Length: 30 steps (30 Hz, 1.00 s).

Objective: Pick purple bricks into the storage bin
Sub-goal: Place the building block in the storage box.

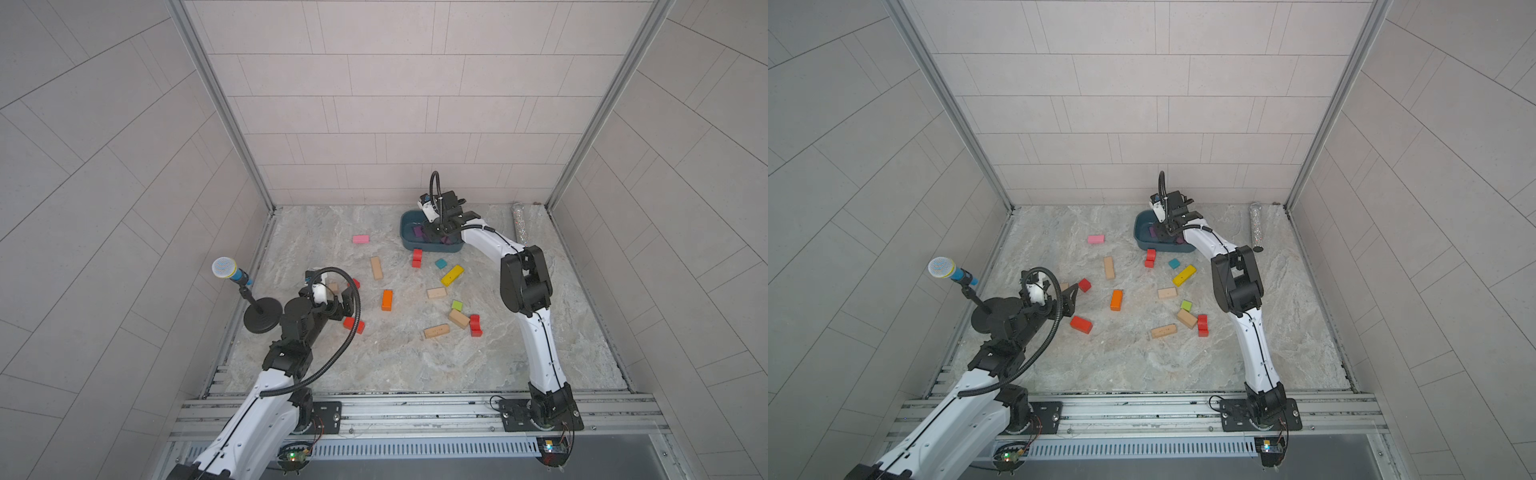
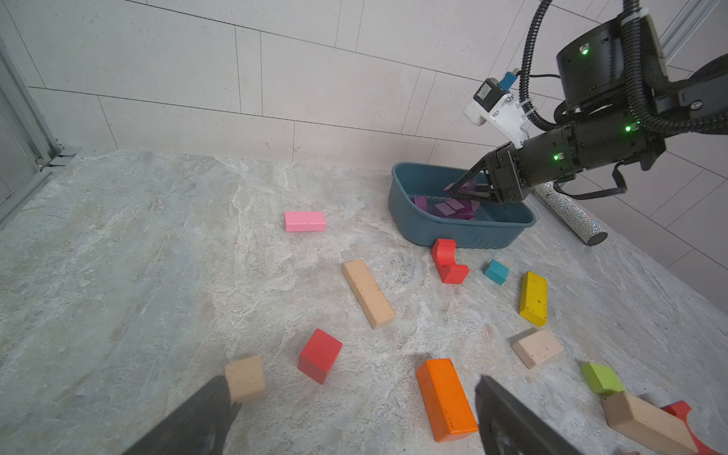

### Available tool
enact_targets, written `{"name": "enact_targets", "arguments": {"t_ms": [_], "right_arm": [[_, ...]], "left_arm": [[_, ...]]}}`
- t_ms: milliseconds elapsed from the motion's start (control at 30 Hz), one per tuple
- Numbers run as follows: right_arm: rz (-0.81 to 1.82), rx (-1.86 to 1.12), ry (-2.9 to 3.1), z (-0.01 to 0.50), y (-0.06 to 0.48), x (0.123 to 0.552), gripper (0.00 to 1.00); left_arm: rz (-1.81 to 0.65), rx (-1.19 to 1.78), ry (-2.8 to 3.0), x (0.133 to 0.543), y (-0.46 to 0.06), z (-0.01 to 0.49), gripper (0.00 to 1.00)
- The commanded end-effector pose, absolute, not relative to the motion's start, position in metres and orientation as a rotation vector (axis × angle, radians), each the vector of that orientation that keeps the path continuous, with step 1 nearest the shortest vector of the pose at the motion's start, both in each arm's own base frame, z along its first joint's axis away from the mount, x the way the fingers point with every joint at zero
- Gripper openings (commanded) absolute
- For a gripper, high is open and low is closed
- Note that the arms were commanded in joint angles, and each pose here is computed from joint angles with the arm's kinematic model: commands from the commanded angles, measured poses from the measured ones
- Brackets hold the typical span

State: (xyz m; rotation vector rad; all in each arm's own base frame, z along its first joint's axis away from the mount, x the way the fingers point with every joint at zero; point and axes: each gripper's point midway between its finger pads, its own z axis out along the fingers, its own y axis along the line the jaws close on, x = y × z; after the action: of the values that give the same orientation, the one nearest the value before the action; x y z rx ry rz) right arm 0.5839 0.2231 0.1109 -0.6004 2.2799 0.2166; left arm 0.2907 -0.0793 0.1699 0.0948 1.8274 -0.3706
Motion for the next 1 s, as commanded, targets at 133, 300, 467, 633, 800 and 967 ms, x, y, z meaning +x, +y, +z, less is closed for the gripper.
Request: {"name": "enact_targets", "arguments": {"t_ms": [133, 300, 467, 633, 800, 967], "right_arm": [[0.202, -0.572, 2.286, 0.103, 0.218, 0.585, 0.54], [0.199, -0.576, 2.280, 0.107, 0.218, 0.584, 0.56], [0.206, -0.569, 2.239, 0.125, 0.215, 0.575, 0.58], [0.212, -0.530, 2.078, 0.172, 0.205, 0.548, 0.62], [0.155, -0.414, 1.869, 0.215, 0.166, 0.498, 0.74], [-0.033, -0.298, 1.714, 0.229, 0.110, 0.436, 0.97]], "left_arm": [[-0.372, 0.096, 1.809, 0.291, -0.079, 0.172, 1.00], [-0.369, 0.095, 1.809, 0.292, -0.078, 0.173, 1.00], [-0.362, 0.094, 1.810, 0.293, -0.078, 0.172, 1.00], [-0.369, 0.081, 1.782, 0.301, -0.078, 0.190, 1.00], [-0.214, -0.060, 1.753, 0.313, -0.047, 0.193, 1.00], [0.023, -0.222, 1.717, 0.324, -0.006, 0.184, 1.00]]}}
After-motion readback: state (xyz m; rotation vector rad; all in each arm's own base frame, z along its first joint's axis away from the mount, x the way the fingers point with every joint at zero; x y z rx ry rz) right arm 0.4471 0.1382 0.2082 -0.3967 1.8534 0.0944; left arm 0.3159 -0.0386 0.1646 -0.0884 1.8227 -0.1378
